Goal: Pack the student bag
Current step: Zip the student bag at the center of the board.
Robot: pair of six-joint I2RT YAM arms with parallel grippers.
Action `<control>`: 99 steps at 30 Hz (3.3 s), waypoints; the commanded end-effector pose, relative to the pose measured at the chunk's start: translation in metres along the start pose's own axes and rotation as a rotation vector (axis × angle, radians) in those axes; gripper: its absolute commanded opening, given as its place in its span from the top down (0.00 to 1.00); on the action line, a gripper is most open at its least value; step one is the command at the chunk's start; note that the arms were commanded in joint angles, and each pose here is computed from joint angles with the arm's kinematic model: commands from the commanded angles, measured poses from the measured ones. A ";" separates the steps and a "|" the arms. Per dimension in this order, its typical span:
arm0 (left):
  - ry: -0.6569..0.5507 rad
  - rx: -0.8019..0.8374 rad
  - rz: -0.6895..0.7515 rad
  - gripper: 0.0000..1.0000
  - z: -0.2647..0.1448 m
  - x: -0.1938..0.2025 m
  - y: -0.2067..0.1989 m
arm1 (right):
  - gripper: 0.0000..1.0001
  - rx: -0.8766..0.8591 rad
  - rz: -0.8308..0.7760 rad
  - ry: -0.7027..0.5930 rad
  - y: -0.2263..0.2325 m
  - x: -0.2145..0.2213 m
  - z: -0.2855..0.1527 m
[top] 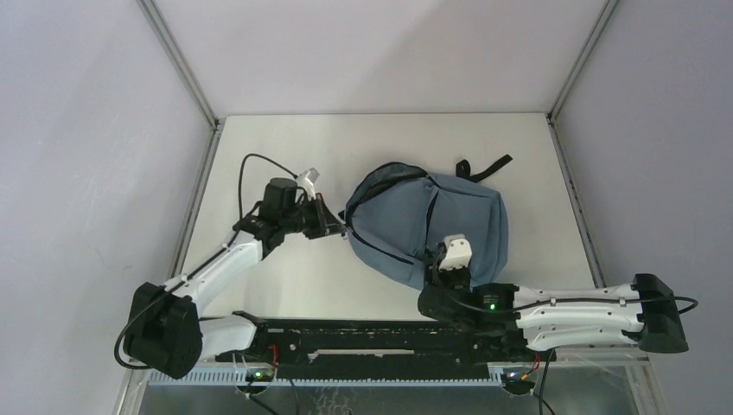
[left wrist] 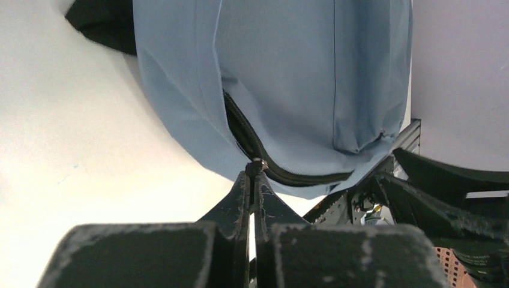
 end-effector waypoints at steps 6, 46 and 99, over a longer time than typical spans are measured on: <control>-0.054 0.073 0.044 1.00 -0.025 0.007 -0.016 | 0.25 -0.380 -0.198 -0.264 0.094 -0.078 -0.019; -0.053 0.054 0.105 1.00 -0.007 -0.051 -0.049 | 1.00 -0.231 -0.401 0.052 0.074 0.047 -0.030; -0.022 0.161 0.056 1.00 0.050 -0.072 -0.088 | 1.00 -0.465 -0.416 0.085 0.104 0.060 -0.073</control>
Point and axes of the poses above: each gripper's point midway between its finger pads, its own z axis out along the fingers, its own y axis along the line the jaws close on, x = y × z, the point moved 1 cm from there along -z, back along the fingers, and after that the axes turned 4 degrees about -z, right-handed, at the moved point
